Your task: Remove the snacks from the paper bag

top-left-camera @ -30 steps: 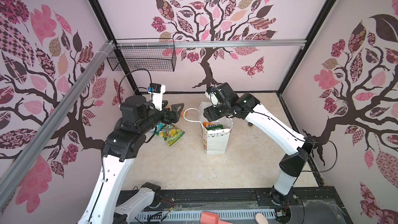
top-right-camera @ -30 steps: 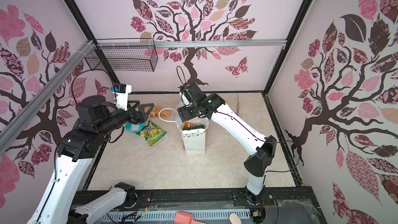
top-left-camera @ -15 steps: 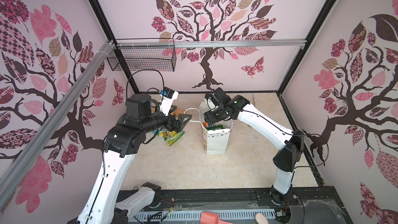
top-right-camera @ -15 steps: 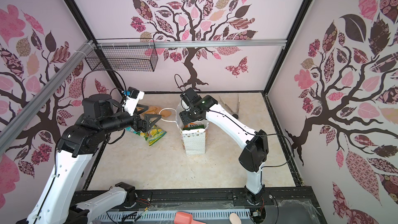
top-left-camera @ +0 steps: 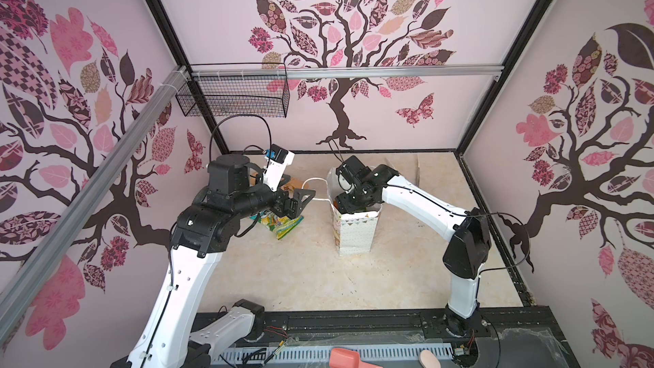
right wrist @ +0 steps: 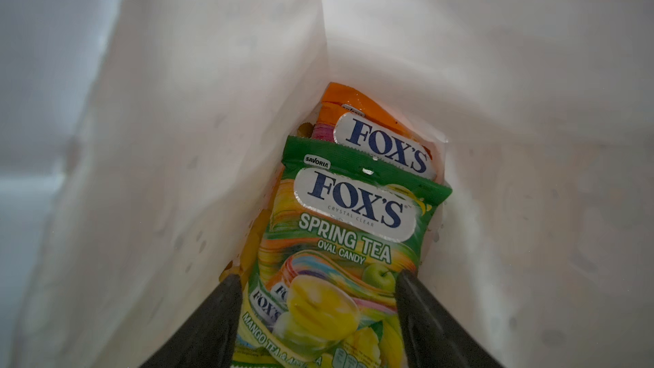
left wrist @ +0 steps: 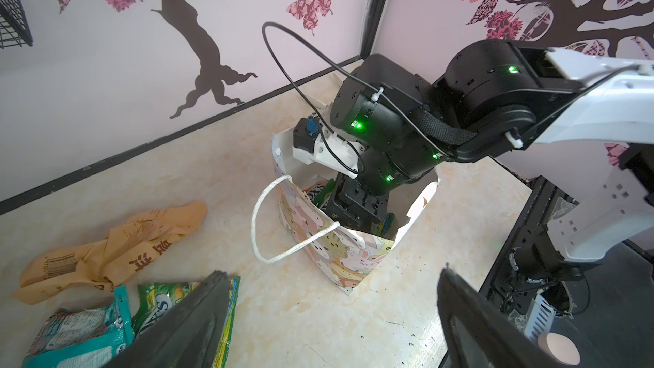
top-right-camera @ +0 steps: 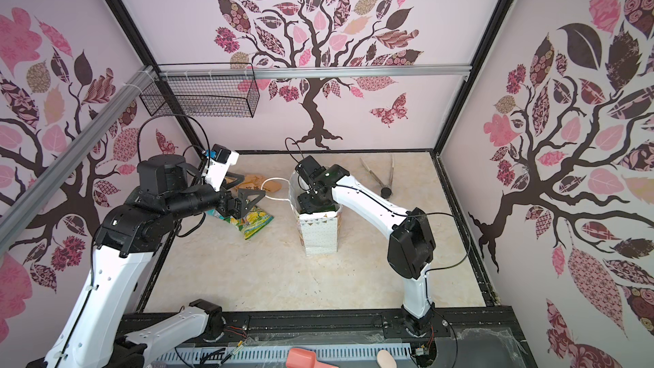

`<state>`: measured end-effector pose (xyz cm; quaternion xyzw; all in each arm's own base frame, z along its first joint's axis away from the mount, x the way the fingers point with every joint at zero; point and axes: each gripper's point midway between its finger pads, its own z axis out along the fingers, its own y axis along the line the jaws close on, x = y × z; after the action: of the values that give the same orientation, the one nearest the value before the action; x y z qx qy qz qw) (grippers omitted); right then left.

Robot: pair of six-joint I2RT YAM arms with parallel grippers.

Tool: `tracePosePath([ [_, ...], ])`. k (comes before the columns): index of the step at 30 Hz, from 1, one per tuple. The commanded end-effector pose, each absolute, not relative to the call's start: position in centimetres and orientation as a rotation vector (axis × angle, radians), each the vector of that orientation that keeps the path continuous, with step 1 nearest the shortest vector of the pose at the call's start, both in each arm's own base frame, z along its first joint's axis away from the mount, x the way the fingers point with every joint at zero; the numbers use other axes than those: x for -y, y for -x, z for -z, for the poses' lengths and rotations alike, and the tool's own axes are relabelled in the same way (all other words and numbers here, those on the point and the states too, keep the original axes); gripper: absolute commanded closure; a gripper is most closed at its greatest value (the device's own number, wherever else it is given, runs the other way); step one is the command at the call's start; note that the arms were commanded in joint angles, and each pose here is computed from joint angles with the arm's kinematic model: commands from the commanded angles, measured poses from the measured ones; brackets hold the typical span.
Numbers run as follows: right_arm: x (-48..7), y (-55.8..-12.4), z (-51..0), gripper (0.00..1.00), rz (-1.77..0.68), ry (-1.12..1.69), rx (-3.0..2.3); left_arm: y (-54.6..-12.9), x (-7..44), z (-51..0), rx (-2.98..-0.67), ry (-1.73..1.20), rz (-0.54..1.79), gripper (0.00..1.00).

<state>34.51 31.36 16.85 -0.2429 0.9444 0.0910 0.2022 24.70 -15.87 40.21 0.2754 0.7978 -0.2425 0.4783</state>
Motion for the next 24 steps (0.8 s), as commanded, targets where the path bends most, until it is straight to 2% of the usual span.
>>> tracePosePath([
  [1, -31.2, -34.6, -13.6, 0.26, -0.194, 0.687, -2.697, -24.2, 16.0, -41.6, -1.905, -0.690, 0.603, 0.07],
  [6, -31.0, -34.6, -11.0, 0.19, -0.156, 0.694, -2.748, -24.2, 16.1, -41.6, -1.905, -0.691, 0.608, 0.06],
  [11, -30.9, -34.2, -8.3, 0.19, -0.131, 0.705, -2.811, -24.2, 16.1, -41.4, -1.910, -0.691, 0.607, 0.07],
  [20, -30.4, -33.3, -5.0, 0.26, -0.118, 0.704, -2.863, -24.4, 16.2, -41.4, -1.911, -0.677, 0.615, 0.06],
  [24, -30.2, -33.0, -4.1, 0.34, -0.104, 0.704, -2.879, -24.4, 16.2, -41.3, -1.918, -0.676, 0.616, 0.06],
])
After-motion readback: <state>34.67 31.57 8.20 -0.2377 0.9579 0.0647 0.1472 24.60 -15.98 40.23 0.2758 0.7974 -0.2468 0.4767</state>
